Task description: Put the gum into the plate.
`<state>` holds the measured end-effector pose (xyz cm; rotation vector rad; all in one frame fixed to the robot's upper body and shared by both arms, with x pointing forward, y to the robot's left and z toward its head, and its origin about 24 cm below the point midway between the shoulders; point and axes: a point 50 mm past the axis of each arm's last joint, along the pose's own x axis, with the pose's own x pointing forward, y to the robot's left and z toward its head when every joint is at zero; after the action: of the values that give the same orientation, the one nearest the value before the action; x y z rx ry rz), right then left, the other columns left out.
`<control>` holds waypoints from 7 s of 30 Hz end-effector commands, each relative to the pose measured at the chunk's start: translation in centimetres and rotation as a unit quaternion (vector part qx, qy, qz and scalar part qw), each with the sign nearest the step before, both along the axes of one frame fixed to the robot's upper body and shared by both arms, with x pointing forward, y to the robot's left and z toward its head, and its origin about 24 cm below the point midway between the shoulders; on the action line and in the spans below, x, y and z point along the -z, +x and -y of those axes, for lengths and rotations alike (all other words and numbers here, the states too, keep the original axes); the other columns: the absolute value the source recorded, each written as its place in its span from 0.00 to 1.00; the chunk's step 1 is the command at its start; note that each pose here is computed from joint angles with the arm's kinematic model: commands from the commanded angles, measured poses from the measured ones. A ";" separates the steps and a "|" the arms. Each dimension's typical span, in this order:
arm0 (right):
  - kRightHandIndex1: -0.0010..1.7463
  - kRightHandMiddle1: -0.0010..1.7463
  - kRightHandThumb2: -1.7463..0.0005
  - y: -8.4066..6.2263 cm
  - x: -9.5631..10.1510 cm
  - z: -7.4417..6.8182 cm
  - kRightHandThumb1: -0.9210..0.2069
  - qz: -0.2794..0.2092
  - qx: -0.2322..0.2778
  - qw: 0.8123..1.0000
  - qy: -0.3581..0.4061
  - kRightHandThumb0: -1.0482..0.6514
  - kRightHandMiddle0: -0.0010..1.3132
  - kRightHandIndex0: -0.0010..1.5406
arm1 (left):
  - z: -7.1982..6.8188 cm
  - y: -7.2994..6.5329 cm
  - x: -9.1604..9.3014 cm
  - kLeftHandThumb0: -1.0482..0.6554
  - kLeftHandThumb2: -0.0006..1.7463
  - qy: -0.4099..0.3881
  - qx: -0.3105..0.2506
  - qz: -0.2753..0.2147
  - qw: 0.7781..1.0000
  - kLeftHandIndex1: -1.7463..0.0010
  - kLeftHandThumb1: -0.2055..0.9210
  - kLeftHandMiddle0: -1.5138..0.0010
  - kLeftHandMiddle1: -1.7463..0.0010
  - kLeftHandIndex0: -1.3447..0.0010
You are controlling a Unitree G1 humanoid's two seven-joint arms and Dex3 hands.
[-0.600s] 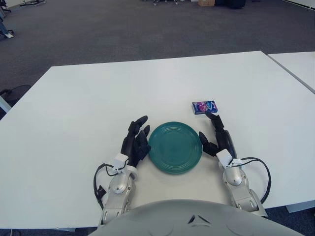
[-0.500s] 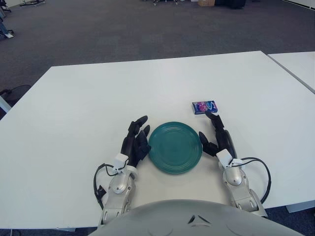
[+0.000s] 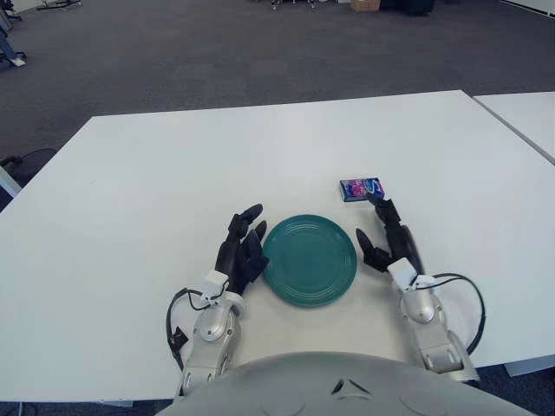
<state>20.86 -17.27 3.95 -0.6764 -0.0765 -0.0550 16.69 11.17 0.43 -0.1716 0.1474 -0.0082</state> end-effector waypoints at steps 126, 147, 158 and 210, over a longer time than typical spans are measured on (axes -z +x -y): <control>0.97 0.99 0.66 13.9 3.7 -2.8 0.05 -0.067 -0.163 0.862 -0.476 0.40 0.18 0.37 | 2.0 0.2 1.2 0.12 0.55 -0.024 -0.010 -0.019 0.999 0.54 1.00 0.62 0.99 0.81; 1.00 1.00 0.55 14.2 2.6 -2.6 0.17 -0.009 -0.243 0.788 -0.565 0.39 0.24 0.41 | 1.8 0.7 1.4 0.13 0.54 -0.038 -0.011 -0.017 0.999 0.54 1.00 0.60 0.98 0.79; 1.00 1.00 0.54 14.5 2.0 -2.0 0.19 0.005 -0.243 0.780 -0.577 0.39 0.25 0.40 | 1.6 0.9 1.3 0.12 0.54 -0.037 -0.014 -0.012 0.999 0.52 1.00 0.59 0.99 0.76; 1.00 1.00 0.46 12.9 -10.7 -8.5 0.28 0.209 -0.245 0.895 -0.309 0.38 0.30 0.46 | 1.0 0.8 1.7 0.13 0.53 -0.026 -0.027 -0.015 0.999 0.50 1.00 0.58 0.99 0.79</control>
<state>34.54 -9.10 13.93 -1.2888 -0.6713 0.3107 18.13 10.57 0.14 -0.2103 0.0851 0.0184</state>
